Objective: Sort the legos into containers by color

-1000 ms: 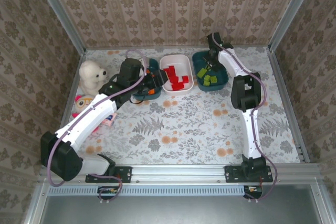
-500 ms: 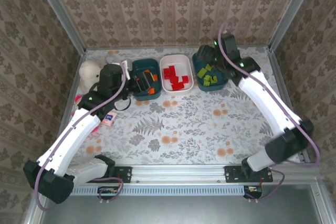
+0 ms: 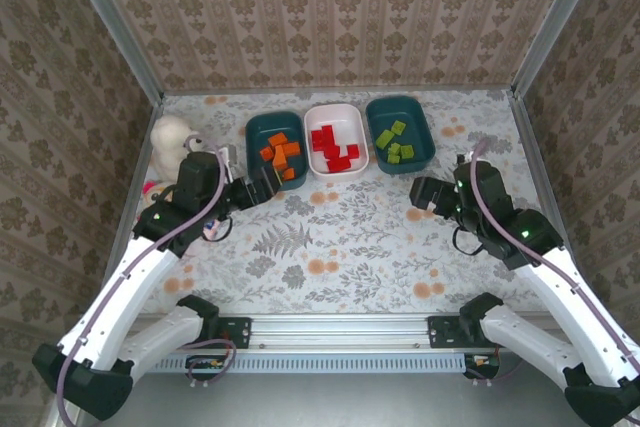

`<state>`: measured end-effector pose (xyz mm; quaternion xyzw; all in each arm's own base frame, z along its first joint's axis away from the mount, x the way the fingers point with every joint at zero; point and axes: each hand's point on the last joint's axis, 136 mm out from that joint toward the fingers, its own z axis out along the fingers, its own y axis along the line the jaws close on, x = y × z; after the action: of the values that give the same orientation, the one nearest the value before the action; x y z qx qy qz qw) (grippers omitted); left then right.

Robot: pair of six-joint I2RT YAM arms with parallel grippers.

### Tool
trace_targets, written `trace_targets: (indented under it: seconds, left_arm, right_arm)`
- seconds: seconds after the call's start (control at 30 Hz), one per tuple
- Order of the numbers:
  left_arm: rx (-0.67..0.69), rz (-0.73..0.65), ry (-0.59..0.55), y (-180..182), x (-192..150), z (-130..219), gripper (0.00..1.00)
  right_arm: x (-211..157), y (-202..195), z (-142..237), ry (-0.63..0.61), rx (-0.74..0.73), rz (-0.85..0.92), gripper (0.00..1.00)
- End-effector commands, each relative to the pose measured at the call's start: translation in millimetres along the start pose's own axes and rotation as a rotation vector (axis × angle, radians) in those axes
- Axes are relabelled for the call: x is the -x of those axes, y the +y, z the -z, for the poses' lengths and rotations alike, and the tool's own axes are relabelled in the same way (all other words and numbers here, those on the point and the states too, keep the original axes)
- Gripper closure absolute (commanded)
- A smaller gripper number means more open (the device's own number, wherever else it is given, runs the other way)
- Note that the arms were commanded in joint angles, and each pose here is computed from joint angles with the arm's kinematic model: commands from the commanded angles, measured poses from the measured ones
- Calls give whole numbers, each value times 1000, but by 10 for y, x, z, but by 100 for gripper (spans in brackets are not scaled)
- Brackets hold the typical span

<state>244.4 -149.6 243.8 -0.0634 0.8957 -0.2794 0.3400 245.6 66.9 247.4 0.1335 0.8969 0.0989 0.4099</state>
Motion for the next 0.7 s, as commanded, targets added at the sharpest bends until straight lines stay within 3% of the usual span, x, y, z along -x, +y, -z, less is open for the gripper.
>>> trace_targets:
  seconds: [0.0, 0.1, 0.2, 0.33, 0.67]
  left_arm:
    - [280, -45, -34, 571, -30, 94, 0]
    - [674, -19, -136, 1195, 97, 369, 0]
    - [855, -188, -202, 1468, 225, 391, 0]
    - [842, -436, -266, 1607, 290, 20, 0]
    - [672, -442, -240, 2009, 474, -777, 0]
  right_arm:
    - [84, -289, -191, -101, -175, 124, 0]
    - [221, -423, -368, -290, -253, 212, 0]
    - [199, -558, -595, -395, -317, 302, 0]
    - [137, -687, -917, -368, -316, 296, 0]
    - [131, -841, -1675, -310, -279, 300, 0]
